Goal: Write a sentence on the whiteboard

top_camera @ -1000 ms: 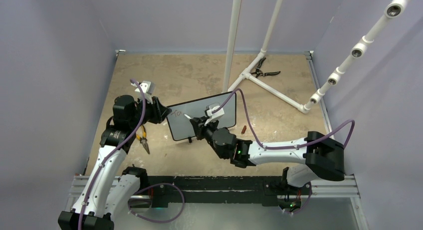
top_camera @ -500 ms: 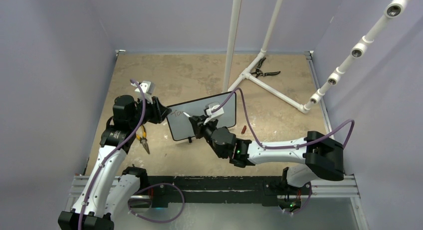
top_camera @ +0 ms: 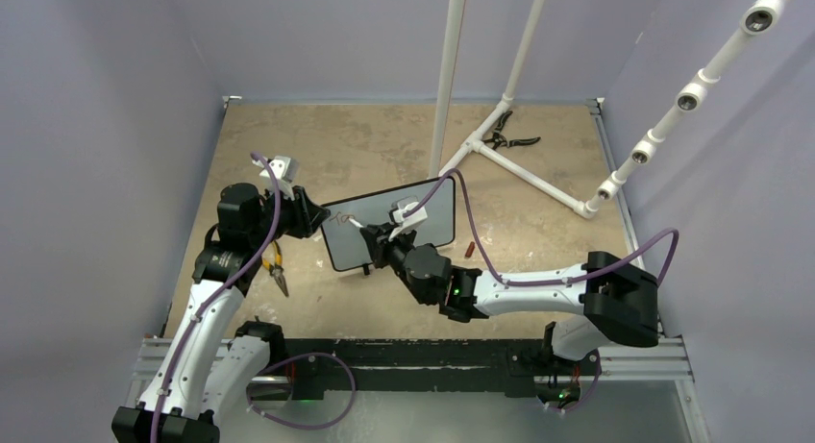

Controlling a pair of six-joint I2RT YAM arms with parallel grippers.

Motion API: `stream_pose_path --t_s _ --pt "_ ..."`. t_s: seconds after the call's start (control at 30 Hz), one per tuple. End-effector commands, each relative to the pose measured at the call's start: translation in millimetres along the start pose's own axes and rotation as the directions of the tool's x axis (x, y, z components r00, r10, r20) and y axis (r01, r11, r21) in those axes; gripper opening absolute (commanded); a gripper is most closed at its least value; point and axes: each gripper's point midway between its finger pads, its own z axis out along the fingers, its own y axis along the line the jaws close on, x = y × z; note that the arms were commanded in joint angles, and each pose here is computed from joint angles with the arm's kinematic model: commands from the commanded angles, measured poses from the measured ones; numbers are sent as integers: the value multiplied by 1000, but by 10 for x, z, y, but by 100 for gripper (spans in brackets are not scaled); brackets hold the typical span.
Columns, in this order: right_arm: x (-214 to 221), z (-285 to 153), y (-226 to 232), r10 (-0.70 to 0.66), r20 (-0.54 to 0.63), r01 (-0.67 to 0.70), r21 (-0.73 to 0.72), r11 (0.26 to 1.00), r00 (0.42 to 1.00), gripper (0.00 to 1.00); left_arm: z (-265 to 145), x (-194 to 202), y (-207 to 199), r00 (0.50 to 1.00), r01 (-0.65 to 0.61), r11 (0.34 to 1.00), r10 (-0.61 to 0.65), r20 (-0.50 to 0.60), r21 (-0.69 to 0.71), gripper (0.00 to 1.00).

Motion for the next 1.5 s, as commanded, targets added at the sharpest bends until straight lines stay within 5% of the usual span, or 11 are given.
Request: stream_pose_path --t_s 0.0,1.47 --pt "33 15 -51 16 -11 -15 32 999 1000 0 -10 -84 5 999 -27 1000 27 38 -4 12" --pt "-596 -42 -109 34 161 -47 78 996 986 0 -22 -95 -1 999 -30 1000 30 44 -3 12"
